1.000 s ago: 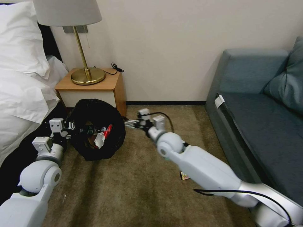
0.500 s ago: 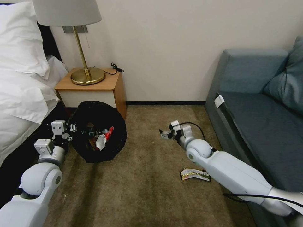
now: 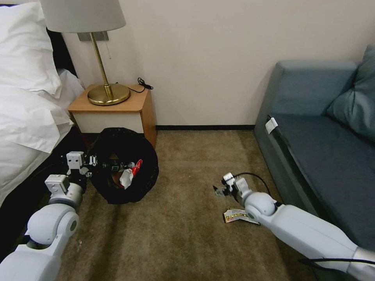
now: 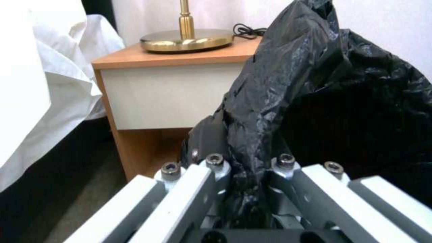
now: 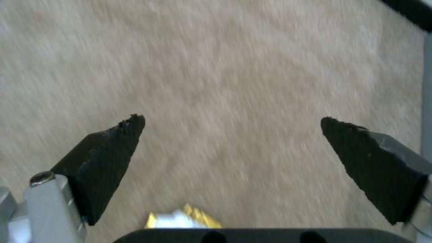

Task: Pick up the trash bin, then pick up the garbage on the floor and place it into the trash bin.

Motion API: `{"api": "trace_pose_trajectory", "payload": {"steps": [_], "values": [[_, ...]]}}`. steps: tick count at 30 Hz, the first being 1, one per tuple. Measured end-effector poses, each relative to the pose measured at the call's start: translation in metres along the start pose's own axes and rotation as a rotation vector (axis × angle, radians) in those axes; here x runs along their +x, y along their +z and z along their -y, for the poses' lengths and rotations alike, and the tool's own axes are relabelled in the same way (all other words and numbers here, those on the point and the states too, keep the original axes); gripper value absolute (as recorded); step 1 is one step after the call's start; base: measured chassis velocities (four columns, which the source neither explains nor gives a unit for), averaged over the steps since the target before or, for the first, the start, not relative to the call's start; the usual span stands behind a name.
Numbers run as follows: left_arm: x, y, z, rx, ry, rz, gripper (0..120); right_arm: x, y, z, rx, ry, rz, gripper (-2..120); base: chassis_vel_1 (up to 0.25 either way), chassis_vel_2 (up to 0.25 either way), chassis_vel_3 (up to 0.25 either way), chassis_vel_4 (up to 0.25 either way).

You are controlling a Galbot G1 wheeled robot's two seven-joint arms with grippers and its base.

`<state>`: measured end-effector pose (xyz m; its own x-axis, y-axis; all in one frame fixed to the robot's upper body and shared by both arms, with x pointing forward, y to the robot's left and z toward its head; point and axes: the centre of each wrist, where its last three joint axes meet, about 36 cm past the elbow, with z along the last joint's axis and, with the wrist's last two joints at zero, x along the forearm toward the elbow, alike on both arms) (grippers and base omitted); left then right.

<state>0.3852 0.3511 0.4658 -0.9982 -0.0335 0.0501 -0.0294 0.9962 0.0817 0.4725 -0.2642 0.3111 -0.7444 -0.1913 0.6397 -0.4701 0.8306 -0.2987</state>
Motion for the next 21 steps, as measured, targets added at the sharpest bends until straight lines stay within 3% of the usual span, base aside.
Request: {"api": "trace_pose_trajectory", "payload": {"steps": [8,21], "values": [[0.003,0.001,0.002,-0.003,0.001,-0.003,4,0.010,0.054,0.015,0.060,0.032,-0.087,100,0.000,0.000,0.000,0.000],[0.003,0.006,0.006,0.001,0.002,-0.012,4,0.021,0.100,0.012,0.088,0.023,-0.160,100,0.000,0.000,0.000,0.000]]}}
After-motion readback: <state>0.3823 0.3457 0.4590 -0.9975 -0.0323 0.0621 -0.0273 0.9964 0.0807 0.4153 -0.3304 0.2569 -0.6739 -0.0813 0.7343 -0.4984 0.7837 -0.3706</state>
